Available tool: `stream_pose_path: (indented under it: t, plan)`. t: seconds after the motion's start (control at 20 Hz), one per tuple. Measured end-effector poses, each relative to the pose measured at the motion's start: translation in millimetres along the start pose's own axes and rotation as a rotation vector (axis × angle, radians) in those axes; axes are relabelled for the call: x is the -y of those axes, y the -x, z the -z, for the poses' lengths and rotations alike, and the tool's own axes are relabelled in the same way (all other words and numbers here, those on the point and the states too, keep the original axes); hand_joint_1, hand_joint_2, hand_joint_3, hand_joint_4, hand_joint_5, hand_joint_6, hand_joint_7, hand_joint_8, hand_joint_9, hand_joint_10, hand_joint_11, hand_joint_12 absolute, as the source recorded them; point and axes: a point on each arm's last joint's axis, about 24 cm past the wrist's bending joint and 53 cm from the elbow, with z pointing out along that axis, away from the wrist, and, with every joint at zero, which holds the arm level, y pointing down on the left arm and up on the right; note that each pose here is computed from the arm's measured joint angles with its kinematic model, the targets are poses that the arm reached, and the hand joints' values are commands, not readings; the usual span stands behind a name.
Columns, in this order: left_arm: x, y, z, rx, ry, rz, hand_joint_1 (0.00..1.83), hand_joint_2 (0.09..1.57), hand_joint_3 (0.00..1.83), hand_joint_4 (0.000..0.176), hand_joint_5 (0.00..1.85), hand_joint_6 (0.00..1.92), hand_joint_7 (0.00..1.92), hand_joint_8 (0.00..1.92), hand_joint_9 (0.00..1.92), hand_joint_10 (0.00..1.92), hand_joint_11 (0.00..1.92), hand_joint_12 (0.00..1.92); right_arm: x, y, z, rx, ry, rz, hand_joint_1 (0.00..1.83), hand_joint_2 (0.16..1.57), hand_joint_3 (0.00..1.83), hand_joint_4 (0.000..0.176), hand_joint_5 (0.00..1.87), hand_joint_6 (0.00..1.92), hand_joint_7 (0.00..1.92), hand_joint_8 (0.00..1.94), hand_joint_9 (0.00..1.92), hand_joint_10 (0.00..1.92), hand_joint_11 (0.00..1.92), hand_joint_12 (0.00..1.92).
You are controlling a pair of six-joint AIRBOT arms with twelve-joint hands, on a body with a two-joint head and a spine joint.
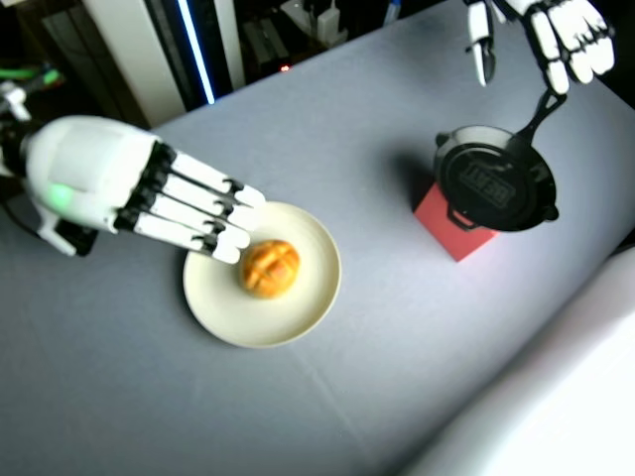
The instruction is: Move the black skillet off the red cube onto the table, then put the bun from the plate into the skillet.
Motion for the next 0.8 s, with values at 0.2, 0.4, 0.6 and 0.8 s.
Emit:
stream_pose_path:
  t: [0.2,0.4,0.6,0.8]
  plan:
    - [-20.4,-15.4,-25.8,-0.067,0.073,0.010,0.64,1.08,0.00,0.109,0.29,0.00,0.25,0.00,0.21,0.01,0.00,0.62,0.6,-1.0,-0.1,-0.006,-0.001,0.003,0.77,1.36,0.00,0.000,0.58,0.00,0.56,0.00,0.55,0.00,0.37,0.48]
    - [-27.3,-14.9,-47.7,-0.081,0.098,0.041,0.66,1.08,0.00,0.108,0.36,0.00,0.36,0.00,0.40,0.02,0.00,1.00,2.6,-4.4,-0.1,-0.022,-0.007,0.006,0.72,1.36,0.00,0.000,0.62,0.00,0.59,0.00,0.57,0.00,0.42,0.39]
    - [-17.4,-27.6,-67.0,-0.123,0.096,0.031,0.67,1.08,0.00,0.029,0.64,0.01,0.61,0.01,0.62,0.01,0.14,0.95,4.0,-7.6,-0.1,-0.034,-0.013,0.007,0.76,1.35,0.00,0.000,0.63,0.00,0.60,0.00,0.58,0.00,0.46,0.34]
    - [-18.9,-38.2,-68.9,-0.160,0.105,0.044,0.99,1.11,0.00,0.167,0.97,0.95,1.08,0.07,0.88,0.11,0.00,1.58,6.5,-11.4,-0.2,-0.044,-0.022,0.004,0.75,1.35,0.00,0.000,0.62,0.00,0.59,0.00,0.59,0.00,0.48,0.36]
